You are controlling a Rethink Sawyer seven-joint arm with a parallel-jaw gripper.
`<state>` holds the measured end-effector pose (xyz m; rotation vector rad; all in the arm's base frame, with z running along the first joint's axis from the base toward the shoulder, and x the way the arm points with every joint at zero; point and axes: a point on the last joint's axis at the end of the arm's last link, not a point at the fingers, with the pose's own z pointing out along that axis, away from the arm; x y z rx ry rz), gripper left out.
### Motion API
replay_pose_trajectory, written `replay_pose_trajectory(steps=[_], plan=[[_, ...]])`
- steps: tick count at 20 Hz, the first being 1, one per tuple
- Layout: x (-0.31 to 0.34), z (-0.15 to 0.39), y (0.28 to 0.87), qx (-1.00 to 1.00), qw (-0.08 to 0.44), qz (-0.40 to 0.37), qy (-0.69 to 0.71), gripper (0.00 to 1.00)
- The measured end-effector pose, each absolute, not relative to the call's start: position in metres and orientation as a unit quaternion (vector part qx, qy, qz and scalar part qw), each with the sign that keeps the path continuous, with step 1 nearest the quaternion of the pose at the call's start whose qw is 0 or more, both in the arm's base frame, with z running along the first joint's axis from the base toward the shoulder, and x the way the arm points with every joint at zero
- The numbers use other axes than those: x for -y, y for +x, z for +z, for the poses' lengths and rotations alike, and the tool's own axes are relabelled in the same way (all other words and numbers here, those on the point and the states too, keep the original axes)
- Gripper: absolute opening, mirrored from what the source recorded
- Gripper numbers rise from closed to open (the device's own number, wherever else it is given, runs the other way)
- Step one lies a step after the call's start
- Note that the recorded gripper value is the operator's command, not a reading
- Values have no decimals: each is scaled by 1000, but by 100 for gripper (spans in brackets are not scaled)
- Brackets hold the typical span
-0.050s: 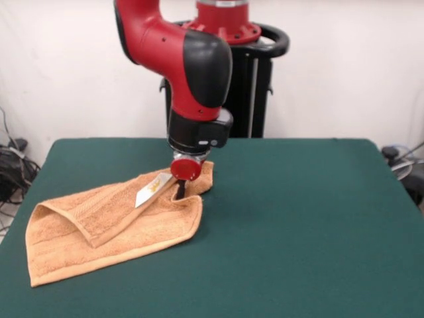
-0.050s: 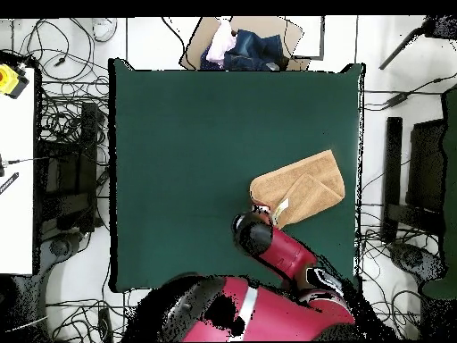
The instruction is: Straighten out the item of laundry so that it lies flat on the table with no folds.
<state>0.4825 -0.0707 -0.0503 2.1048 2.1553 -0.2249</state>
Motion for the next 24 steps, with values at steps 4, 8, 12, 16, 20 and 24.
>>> replay_pose_trajectory(steps=[4, 8, 12, 16, 20, 24], plan=[[68, -51, 483, -720, 67, -83, 686, 100], [69, -51, 483, -721, 70, -86, 684, 100], [71, -51, 483, -721, 71, -87, 684, 100], [72, -51, 484, -720, 72, -87, 685, 100], [76, -50, 484, -719, 75, -90, 685, 100], [81, -50, 486, -718, 79, -92, 685, 100]])
